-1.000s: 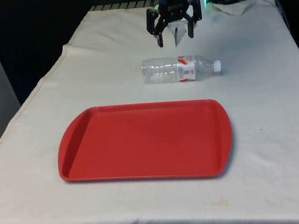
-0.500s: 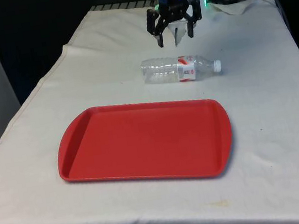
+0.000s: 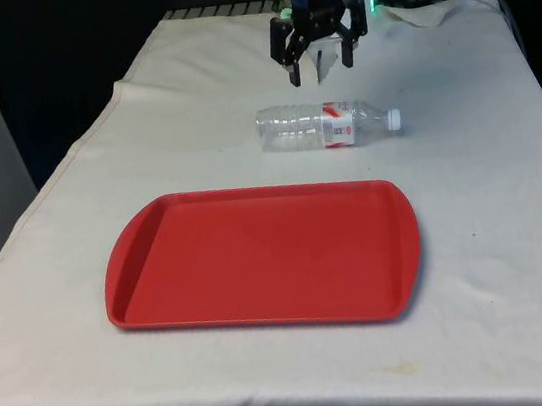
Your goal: Place the bottle upright on the tray.
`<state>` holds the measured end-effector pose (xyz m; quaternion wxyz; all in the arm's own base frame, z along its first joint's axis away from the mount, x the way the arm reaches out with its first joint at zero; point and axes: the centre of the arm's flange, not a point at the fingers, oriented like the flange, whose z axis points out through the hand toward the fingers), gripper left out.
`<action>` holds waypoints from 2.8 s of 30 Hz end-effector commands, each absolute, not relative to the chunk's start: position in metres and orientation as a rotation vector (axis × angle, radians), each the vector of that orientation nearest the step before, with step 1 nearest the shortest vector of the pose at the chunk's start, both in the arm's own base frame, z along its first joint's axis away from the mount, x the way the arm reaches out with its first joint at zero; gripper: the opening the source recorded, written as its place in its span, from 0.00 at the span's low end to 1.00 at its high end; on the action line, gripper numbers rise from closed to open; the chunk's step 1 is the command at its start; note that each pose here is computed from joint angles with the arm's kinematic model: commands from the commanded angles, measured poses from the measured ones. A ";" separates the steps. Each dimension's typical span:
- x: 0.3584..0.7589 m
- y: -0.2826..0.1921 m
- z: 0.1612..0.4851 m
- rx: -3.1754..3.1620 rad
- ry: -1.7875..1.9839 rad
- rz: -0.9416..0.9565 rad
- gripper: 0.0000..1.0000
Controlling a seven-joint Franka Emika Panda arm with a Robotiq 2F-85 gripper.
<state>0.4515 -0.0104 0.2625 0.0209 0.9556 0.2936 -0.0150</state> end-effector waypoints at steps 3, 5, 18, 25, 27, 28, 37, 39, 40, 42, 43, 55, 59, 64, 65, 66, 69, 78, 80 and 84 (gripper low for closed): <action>0.449 -0.008 0.261 2.951 0.945 -0.047 1.00; 0.450 -0.009 0.261 2.952 0.951 -0.053 1.00; 0.448 -0.007 0.259 2.913 1.062 -0.052 1.00; 0.447 -0.006 0.258 2.895 1.115 -0.058 1.00; 0.447 -0.006 0.257 2.890 1.130 -0.059 1.00; 0.447 -0.006 0.257 2.887 1.137 -0.060 1.00; 0.445 -0.004 0.256 2.860 1.210 -0.067 1.00; 0.445 -0.004 0.256 2.855 1.223 -0.068 1.00; 0.445 -0.004 0.256 2.852 1.230 -0.070 1.00; 0.445 -0.004 0.256 2.850 1.236 -0.070 1.00; 0.445 -0.003 0.256 2.847 1.243 -0.071 1.00; 0.446 -0.004 0.255 2.813 1.322 -0.076 1.00; 0.446 -0.004 0.254 2.806 1.340 -0.078 1.00; 0.447 -0.004 0.253 2.789 1.375 -0.082 1.00; 0.448 -0.003 0.253 2.785 1.382 -0.082 1.00; 0.448 -0.003 0.252 2.783 1.387 -0.083 1.00; 0.448 -0.003 0.252 2.774 1.406 -0.085 1.00; 0.448 -0.002 0.249 2.747 1.462 -0.093 1.00; 0.449 -0.002 0.249 2.742 1.472 -0.096 1.00; 0.449 -0.002 0.248 2.729 1.496 -0.096 1.00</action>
